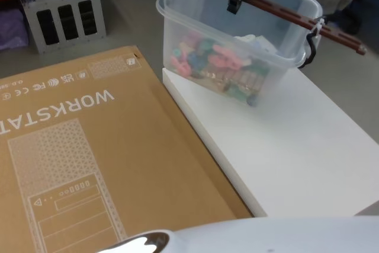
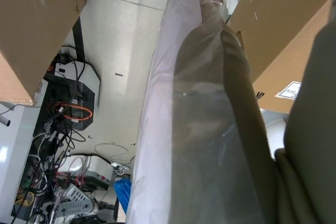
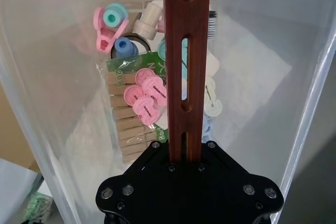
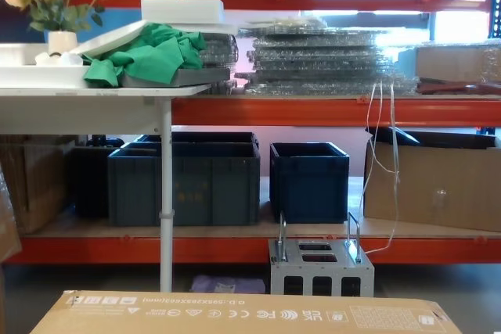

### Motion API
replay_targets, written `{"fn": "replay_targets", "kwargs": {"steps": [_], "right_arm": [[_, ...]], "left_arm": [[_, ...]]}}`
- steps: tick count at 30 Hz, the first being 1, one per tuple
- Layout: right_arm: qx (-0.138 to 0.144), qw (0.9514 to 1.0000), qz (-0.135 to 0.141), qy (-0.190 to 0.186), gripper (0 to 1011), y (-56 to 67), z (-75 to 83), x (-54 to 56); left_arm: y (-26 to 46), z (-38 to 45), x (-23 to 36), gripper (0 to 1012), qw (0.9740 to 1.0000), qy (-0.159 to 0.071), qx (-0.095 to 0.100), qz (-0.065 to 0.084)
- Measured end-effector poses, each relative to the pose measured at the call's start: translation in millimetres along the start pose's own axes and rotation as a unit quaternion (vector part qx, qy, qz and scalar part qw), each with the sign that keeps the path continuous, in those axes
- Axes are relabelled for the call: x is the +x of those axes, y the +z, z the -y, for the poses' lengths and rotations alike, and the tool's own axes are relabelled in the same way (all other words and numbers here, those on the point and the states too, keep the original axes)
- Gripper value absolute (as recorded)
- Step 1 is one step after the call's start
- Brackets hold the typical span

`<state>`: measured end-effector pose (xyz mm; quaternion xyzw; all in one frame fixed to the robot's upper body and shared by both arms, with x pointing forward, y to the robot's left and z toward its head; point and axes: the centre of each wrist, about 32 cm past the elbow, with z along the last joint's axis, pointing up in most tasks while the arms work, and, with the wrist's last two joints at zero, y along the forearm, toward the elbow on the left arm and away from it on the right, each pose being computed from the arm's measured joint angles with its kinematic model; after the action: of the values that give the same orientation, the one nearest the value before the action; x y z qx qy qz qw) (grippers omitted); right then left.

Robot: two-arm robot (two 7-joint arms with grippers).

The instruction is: Use one hand to grasp the basket and place it at the designated location.

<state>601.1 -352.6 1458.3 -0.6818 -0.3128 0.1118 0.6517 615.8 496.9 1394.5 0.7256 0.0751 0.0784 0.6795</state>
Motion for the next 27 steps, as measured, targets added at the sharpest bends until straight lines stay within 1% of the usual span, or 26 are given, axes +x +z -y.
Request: {"fn": "replay_targets", "kwargs": {"steps": [3, 10, 14, 17, 18, 19, 21, 22, 23, 24, 26, 27], "right_arm": [[0.000, 0.9999, 0.013, 0.000, 0, 4.2, -0.5, 2.9], [0.000, 0.9995, 0.031, 0.001, 0, 10.8, -1.7, 6.1], [0.002, 0.9985, 0.055, 0.001, 0, 19.4, -3.3, 9.7], [0.003, 0.9977, 0.068, 0.001, 0, 24.0, -4.4, 10.9], [0.003, 0.9973, 0.074, 0.000, 0, 26.3, -4.5, 11.5], [0.004, 0.9958, 0.092, -0.001, 0, 33.6, -4.9, 13.0], [0.004, 0.9947, 0.103, -0.002, 0, 38.4, -5.2, 13.9], [0.005, 0.9933, 0.115, -0.002, 0, 44.0, -5.5, 14.9], [0.005, 0.9933, 0.115, -0.002, 0, 44.0, -5.5, 14.9], [0.005, 0.9915, 0.130, -0.003, 0, 51.2, -5.6, 15.9], [0.006, 0.9892, 0.147, -0.003, 0, 59.4, -6.5, 16.7], [0.006, 0.9885, 0.151, -0.002, 0, 61.5, -6.9, 16.8]], "left_arm": [[0.0, 0.0, 0.0, 0, 1.0000, 0.000, 0.000, 0.000], [0.0, 0.0, 0.0, 0, 1.0000, 0.000, 0.000, 0.000], [0.0, 0.0, 0.0, 0, 1.0000, 0.000, 0.000, 0.000], [-0.1, 0.0, 0.0, 0, 1.0000, 0.000, 0.000, 0.000], [0.0, 0.0, 0.0, 0, 1.0000, 0.000, 0.000, 0.000], [0.0, 0.0, 0.0, 0, 1.0000, 0.000, 0.000, 0.000], [0.0, 0.0, 0.0, 0, 1.0000, 0.000, 0.000, 0.000], [-0.1, 0.0, 0.0, 0, 1.0000, 0.000, 0.000, 0.000], [-0.1, 0.0, 0.0, 0, 1.0000, 0.000, 0.000, 0.000], [-0.1, 0.0, 0.0, 0, 1.0000, 0.000, 0.000, 0.000], [0.0, 0.0, 0.0, 0, 1.0000, 0.000, 0.000, 0.000], [-0.1, 0.0, 0.0, 0, 1.0000, 0.000, 0.000, 0.000]]}}
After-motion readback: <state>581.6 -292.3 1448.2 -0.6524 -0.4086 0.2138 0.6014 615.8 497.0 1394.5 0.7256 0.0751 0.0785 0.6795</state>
